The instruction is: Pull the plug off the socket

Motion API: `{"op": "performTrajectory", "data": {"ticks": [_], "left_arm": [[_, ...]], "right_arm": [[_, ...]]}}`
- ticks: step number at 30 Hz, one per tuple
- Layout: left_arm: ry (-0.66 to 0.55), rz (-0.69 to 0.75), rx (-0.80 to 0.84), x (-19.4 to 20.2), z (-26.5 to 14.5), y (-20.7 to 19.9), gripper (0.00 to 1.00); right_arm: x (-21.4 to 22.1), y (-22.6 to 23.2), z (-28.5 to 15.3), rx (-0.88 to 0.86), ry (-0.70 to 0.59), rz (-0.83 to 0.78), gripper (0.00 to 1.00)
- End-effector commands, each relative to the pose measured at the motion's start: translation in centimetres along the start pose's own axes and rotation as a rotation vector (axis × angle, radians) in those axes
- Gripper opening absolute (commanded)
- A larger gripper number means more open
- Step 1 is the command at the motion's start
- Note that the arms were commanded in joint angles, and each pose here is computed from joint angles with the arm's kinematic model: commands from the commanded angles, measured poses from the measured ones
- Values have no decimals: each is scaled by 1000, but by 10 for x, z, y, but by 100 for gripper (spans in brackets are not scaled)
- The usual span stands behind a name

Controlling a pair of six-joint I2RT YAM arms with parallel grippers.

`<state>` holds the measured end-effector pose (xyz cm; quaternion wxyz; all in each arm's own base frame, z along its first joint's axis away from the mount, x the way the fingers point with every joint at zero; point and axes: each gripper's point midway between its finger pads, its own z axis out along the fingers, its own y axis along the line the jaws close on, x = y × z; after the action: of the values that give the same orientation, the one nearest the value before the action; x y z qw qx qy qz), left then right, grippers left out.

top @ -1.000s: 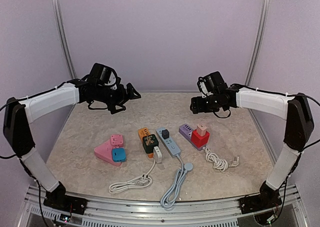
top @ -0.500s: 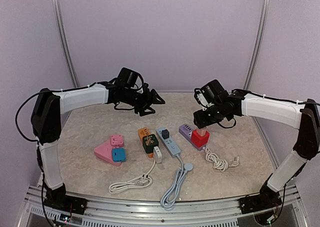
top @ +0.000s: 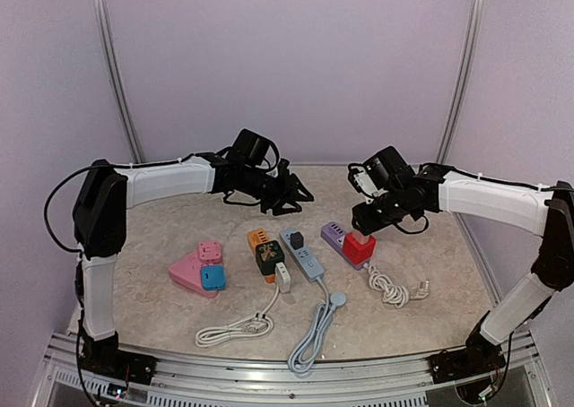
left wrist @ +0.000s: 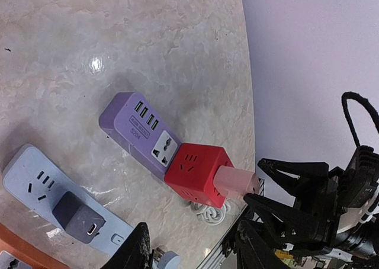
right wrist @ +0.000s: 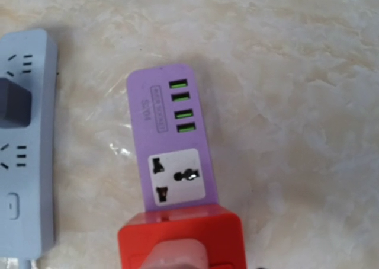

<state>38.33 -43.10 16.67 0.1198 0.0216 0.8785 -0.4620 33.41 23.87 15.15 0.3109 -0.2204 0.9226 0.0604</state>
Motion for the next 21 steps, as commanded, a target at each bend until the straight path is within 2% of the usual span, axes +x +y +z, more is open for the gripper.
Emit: {"op": "performTrajectory", "data": {"ticks": [1, 5, 9, 14, 17, 21], "left_arm": [[46, 16, 10, 13, 11, -2, 45], [52, 26, 11, 16, 10, -3, 45], [59, 34, 13, 18, 9, -4, 44], [64, 43, 10, 20, 9, -4, 43], [65, 49, 6, 21, 9, -4, 41], [69, 56, 1, 23, 10, -4, 39]], "right_arm": [[25, 5, 11, -1, 99, -10, 43], [34, 3, 15, 46, 140, -13, 55], [36, 0, 13, 60, 141, -3, 57], [30, 0, 7, 56, 120, 33, 42], [24, 5, 9, 43, 111, 102, 25], [14, 12, 15, 20, 74, 205, 21]]}}
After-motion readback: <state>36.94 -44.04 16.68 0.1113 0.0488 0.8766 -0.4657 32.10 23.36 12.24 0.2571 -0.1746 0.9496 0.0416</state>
